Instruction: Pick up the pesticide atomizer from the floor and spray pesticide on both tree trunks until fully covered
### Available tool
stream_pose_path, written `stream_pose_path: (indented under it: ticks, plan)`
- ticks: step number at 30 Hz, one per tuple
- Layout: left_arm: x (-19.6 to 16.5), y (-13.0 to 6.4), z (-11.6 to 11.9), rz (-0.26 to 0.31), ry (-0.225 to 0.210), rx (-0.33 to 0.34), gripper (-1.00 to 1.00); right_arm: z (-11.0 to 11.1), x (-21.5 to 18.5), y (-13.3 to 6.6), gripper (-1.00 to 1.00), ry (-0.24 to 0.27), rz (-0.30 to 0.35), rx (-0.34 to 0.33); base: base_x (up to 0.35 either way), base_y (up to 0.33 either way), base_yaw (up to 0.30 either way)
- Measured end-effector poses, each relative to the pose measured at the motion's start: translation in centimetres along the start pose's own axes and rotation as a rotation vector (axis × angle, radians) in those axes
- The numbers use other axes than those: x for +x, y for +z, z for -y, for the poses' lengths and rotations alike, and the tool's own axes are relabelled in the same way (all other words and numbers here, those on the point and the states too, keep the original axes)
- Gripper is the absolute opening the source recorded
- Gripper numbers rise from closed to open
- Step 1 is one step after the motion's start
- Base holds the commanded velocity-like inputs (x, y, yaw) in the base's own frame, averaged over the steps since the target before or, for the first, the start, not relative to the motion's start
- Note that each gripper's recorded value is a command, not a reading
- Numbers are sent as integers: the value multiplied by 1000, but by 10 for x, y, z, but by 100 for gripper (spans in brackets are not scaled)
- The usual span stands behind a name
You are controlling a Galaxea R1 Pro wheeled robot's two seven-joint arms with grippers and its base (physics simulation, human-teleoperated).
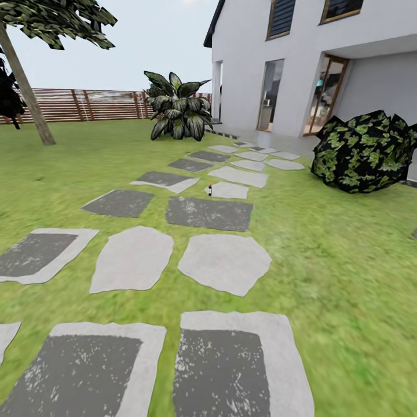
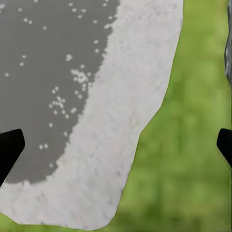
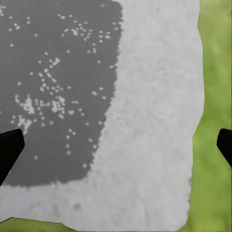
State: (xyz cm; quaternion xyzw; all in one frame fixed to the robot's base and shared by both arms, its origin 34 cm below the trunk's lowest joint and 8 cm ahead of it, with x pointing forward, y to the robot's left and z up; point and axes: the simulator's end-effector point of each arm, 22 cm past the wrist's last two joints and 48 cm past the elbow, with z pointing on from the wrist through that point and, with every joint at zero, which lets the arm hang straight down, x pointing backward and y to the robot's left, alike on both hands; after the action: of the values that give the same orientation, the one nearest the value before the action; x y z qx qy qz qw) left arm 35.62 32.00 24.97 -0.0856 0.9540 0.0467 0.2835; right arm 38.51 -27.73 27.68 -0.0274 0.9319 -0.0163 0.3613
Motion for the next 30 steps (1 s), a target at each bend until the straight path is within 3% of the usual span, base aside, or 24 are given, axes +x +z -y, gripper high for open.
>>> stream_pose_path:
  ticks: [30]
  plan:
    - [0,0,0,0,0,0,100,0,1,0,100,0,-3,0,339,0,0]
